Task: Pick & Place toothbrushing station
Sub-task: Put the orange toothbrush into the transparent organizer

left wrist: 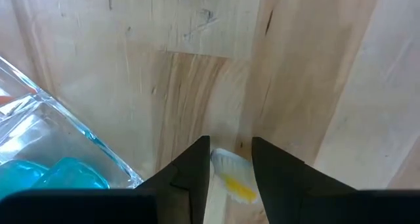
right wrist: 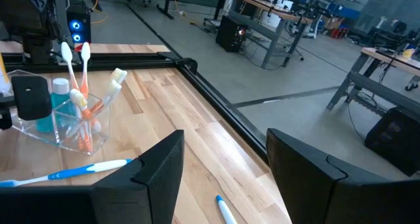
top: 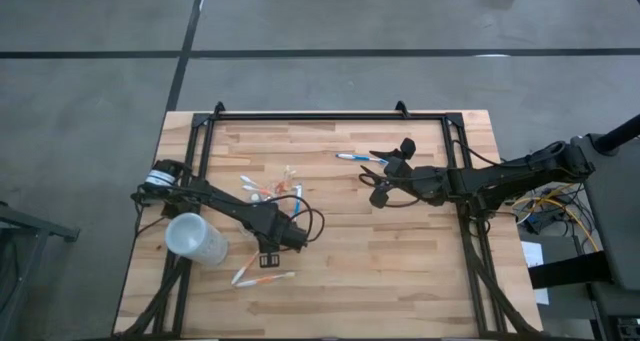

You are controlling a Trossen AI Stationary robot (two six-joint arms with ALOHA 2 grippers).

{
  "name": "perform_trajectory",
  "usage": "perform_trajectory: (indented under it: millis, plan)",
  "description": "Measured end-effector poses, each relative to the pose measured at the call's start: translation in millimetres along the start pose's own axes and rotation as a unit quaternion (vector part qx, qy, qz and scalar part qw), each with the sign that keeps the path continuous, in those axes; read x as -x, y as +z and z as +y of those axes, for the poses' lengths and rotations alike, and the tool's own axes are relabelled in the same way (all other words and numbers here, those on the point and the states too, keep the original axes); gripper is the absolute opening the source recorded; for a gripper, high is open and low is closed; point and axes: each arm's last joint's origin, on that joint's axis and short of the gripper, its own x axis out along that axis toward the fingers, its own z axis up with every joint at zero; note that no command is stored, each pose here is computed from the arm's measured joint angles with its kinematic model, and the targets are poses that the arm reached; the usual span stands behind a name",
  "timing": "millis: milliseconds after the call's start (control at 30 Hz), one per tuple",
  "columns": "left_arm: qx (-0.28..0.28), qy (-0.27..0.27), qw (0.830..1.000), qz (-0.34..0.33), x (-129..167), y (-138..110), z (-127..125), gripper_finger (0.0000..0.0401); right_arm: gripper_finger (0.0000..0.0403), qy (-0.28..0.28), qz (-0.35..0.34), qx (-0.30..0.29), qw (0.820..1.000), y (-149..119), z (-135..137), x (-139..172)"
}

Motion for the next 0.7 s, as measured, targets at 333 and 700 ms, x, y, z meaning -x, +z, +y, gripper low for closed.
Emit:
perform_trajectory:
  millis: [333,700]
  plan:
    - [0.001,-0.014,1.0,-0.009,0.3,2.0,-1.7,0.0053,0.021,0.0,0.0,0.0,1.0,0.1,-0.1,0.1]
    - [0.027,-0.009,0.999,-0.015,0.3,3.0,-1.4,0.0006,0.021,0.0,0.0,0.0,1.0,0.1,0.0,0.1]
